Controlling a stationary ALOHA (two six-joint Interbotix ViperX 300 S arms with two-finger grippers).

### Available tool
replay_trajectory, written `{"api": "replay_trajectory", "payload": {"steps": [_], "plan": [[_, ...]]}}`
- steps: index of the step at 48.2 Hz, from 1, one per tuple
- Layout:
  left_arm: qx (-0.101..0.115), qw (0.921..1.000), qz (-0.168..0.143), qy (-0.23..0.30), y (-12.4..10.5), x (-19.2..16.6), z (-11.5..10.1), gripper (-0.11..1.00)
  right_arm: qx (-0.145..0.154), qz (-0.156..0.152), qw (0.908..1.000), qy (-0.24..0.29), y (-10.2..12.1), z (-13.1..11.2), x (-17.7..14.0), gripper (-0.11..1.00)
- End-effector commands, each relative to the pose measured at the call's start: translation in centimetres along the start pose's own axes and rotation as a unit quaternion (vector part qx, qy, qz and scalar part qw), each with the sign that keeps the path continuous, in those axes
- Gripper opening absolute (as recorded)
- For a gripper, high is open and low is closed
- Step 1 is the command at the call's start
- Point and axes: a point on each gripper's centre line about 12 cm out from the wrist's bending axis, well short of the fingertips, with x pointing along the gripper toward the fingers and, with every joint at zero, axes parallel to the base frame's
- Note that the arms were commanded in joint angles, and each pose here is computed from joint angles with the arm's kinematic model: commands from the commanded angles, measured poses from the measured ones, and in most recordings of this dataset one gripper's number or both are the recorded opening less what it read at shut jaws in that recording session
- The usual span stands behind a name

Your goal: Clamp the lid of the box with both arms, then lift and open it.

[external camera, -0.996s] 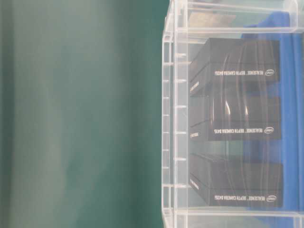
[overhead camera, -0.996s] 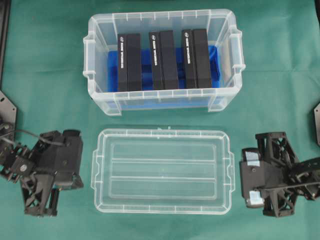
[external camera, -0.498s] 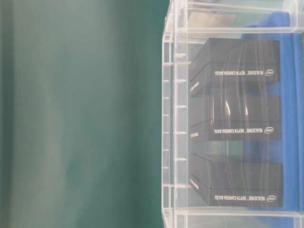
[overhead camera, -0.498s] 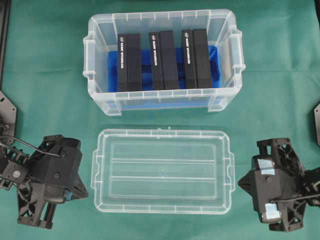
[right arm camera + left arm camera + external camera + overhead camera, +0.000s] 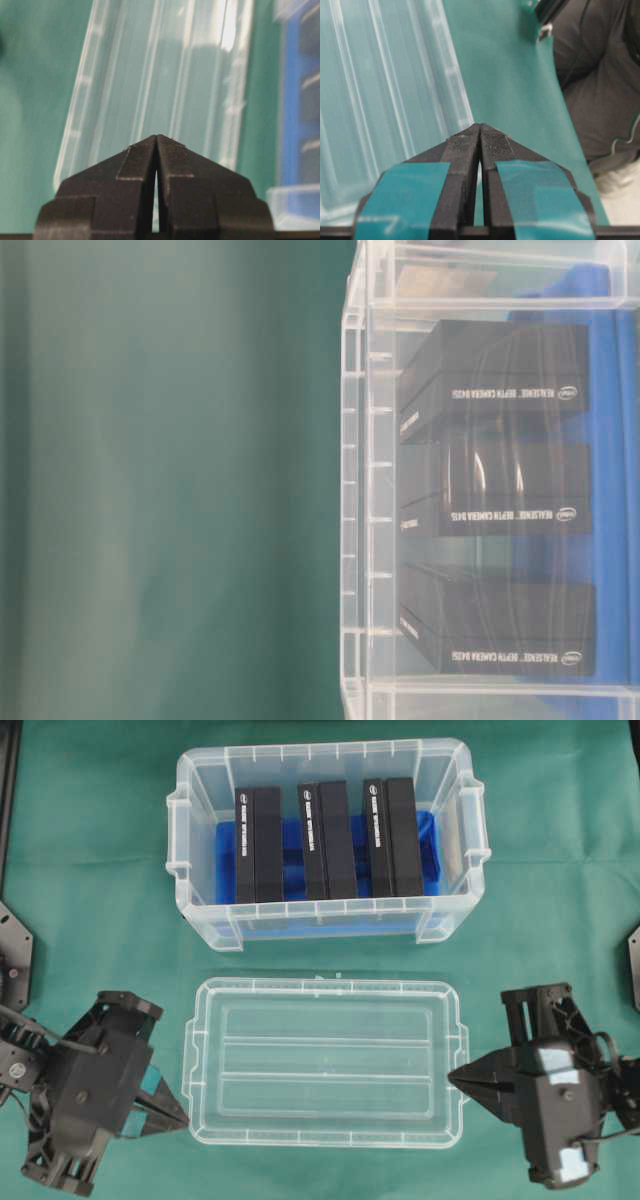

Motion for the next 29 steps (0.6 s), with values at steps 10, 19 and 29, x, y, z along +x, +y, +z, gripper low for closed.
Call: {"api": "replay_trajectory", "payload": {"steps": [10, 19, 29], "plan": [[0.024, 0.9965, 0.033, -0.072, 2.7, -2.9, 3.8, 0.01, -0.012, -0.033, 0.9954, -0.089, -2.8, 4.1, -2.5, 0.0], [0.02, 0.9885, 0.075, -0.13, 5.8, -5.7, 5.3, 0.01, -0.006, -0.066, 0.9899, -0.126, -5.7, 5.3, -3.8, 0.0], [0.006, 0.9755, 0.132, -0.176, 9.4, -8.4, 5.6, 0.01, 0.012, -0.115, 0.9816, -0.152, -9.8, 5.6, -5.2, 0.0]]}}
